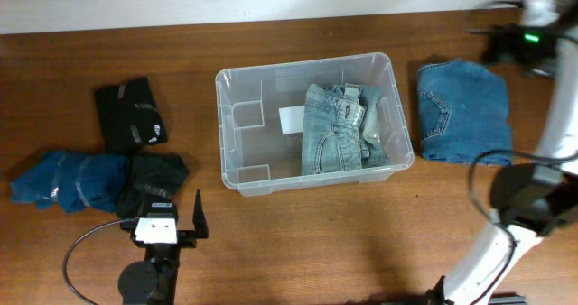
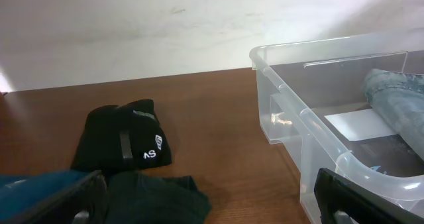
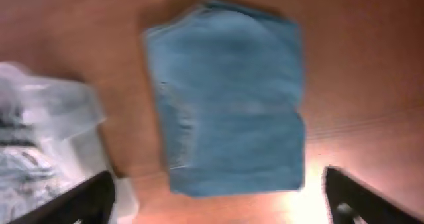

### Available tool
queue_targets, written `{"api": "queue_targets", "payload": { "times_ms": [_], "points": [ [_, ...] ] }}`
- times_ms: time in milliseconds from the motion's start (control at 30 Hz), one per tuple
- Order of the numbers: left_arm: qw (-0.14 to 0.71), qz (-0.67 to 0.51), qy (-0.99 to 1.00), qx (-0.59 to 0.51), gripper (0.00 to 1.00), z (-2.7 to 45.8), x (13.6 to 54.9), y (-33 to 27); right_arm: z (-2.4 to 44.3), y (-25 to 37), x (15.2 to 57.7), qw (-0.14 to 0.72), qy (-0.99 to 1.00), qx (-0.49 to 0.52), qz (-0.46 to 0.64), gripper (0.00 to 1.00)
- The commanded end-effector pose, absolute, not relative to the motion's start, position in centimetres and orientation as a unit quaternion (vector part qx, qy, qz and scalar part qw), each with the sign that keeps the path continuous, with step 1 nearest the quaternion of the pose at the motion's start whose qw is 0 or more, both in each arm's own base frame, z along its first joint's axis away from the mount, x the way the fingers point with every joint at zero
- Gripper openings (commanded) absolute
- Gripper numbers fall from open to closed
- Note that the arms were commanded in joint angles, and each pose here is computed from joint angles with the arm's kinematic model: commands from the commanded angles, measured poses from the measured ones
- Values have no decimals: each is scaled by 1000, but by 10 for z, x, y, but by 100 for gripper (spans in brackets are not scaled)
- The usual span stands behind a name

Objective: Pack container

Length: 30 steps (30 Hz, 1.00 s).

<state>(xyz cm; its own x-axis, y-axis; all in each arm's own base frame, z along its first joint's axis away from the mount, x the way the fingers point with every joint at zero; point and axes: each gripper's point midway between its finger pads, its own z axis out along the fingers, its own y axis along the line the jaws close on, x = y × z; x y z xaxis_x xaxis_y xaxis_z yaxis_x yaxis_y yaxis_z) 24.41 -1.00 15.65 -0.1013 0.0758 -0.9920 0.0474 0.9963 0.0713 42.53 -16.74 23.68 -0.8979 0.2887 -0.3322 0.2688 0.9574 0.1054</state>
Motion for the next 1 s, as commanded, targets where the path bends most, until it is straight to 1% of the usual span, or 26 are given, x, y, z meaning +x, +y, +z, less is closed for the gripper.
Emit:
{"api": "queue_targets", "payload": {
  "times_ms": [0, 133, 267, 433, 633, 967],
  "points": [
    [670, 12, 741, 48, 99, 156, 244, -11, 215, -180, 419, 174, 974, 101, 102, 96],
    [670, 12, 741, 48, 99, 156, 244, -11, 178, -206, 402, 153, 975, 91, 134, 95],
    [670, 12, 741, 48, 99, 156, 244, -11, 141, -217, 397, 155, 967, 102, 175, 95],
    [670, 12, 740, 48, 99, 156, 244, -11, 100, -230, 390, 157, 963, 122, 183, 95],
    [670, 12, 741, 48, 99, 156, 244, -11, 83, -228, 394, 205, 948, 94, 225, 95],
    [670, 12, 741, 48, 99, 156, 244, -11, 51, -228, 395, 220, 946, 90, 222, 95]
  ]
}}
